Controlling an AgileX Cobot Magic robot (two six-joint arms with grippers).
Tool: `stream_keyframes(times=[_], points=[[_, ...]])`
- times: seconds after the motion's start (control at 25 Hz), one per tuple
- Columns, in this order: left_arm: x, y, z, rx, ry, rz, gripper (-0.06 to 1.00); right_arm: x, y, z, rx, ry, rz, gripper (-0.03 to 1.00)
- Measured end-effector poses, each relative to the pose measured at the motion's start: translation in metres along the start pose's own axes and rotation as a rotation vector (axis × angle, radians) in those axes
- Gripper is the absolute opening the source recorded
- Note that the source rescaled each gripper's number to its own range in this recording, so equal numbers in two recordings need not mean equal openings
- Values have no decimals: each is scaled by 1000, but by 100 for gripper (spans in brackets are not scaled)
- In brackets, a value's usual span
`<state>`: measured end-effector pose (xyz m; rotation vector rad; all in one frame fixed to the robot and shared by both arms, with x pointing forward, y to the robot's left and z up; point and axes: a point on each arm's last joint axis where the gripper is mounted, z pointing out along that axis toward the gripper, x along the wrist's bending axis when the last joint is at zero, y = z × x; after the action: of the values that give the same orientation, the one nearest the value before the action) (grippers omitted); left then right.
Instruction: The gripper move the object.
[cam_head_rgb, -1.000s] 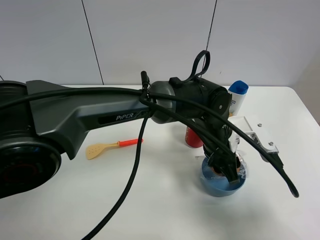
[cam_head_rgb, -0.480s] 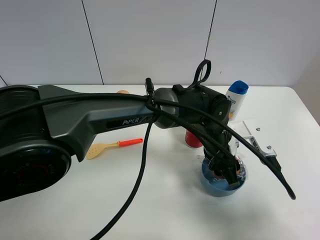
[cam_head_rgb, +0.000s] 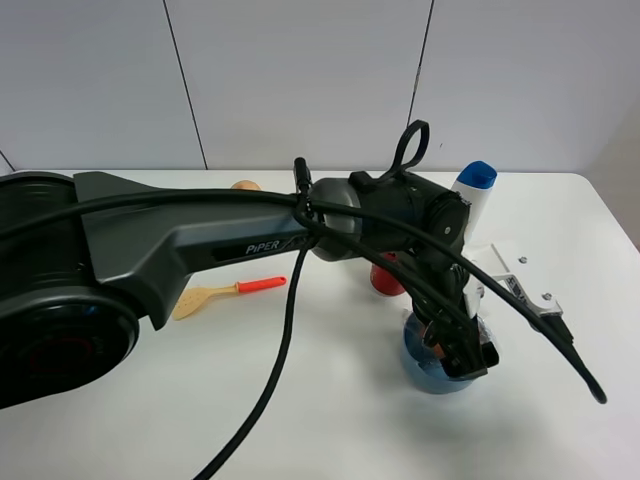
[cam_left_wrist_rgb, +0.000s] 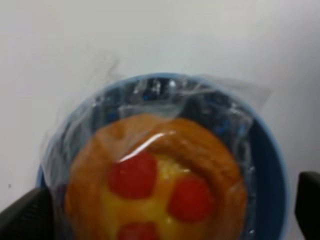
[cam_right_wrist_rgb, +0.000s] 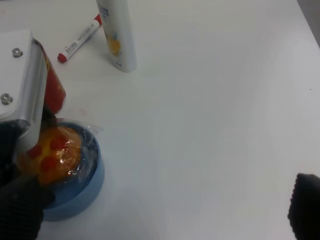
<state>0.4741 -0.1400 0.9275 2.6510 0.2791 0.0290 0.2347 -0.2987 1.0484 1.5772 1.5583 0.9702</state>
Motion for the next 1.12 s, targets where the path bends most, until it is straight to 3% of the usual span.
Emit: stream_keyframes(times=[0.36, 0.8, 0.96, 1.12], points=[[-2, 4, -16, 0, 6, 9, 99, 0, 0, 0, 0, 0, 0, 100], [-2, 27, -105, -132, 125, 69, 99, 0, 0, 0, 0, 0, 0, 100], [16, 24, -122, -149, 172, 38, 99, 0, 0, 0, 0, 0, 0, 100], [59, 9, -139, -146, 239, -51, 99, 0, 0, 0, 0, 0, 0, 100]])
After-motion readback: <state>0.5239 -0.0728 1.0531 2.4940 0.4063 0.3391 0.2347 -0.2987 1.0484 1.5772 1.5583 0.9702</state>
